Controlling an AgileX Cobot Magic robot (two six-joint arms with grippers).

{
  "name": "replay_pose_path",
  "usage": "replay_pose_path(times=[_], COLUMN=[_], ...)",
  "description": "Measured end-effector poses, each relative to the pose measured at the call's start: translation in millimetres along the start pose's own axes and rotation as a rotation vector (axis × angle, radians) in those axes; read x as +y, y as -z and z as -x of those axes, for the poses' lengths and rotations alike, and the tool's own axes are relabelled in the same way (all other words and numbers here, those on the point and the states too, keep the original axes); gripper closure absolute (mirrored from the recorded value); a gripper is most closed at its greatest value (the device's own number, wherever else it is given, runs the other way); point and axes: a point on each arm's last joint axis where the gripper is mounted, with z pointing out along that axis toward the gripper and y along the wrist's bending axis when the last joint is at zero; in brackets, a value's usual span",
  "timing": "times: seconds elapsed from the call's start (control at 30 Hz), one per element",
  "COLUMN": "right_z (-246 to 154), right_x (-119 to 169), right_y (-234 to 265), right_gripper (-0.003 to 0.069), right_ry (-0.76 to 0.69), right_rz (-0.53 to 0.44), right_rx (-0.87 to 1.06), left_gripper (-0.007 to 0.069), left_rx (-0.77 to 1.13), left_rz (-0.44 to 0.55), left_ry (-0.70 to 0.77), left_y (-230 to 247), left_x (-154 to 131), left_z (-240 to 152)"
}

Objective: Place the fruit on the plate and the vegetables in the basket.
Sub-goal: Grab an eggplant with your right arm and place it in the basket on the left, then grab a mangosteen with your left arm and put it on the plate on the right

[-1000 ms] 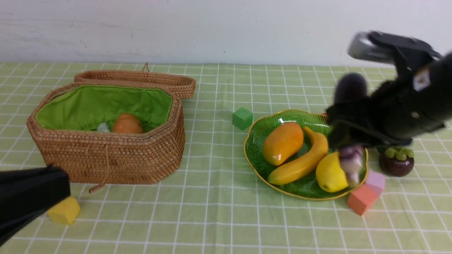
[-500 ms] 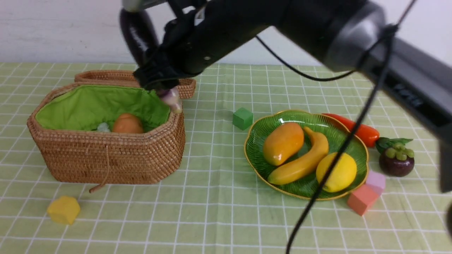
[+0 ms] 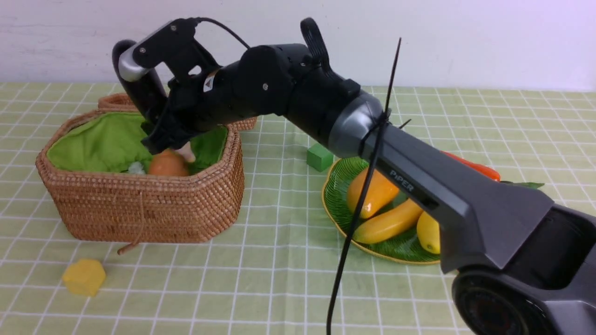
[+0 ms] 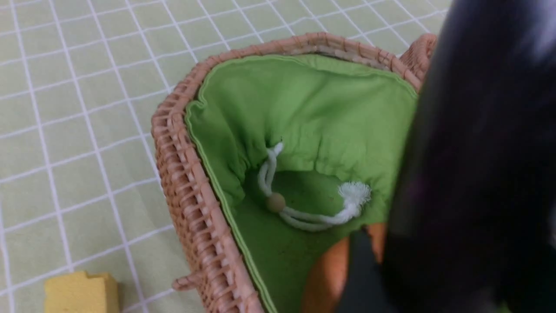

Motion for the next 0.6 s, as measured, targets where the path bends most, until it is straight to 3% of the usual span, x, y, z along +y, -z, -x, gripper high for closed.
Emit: replay_pose_path(times=[0.13,0.27,0.43,0.6], right_z=[1.6,9.5,41.4,66.3], right_x=[-0.8,1.3,-2.0,-21.9], right_y=[3.5,21.6,90.6,176.8], right_gripper=[0.0025,-0.0013,0.011,0.0412], right_ry=[0.024,0.031,0.015,0.026], right_rz=[-0.009,0.011,-0.064,-0.292], right_rx=[0.015,0.08,0.209,0.317], left_gripper=[0.0608,0.0608,0.0608,0.0608], left_rx=[0.0,-0.01,-0.015,0.018], left_rz=[-0.001,-0.033,-0.156,-0.303], left_ry=[0.001,-0.01,-0.031,-0.022], left_y=[0.0,0.1,1.1,4.2], left_x=[-0.1,-3.0,-14.2,-27.2], left_z=[0.0,0.9,1.1,-1.9])
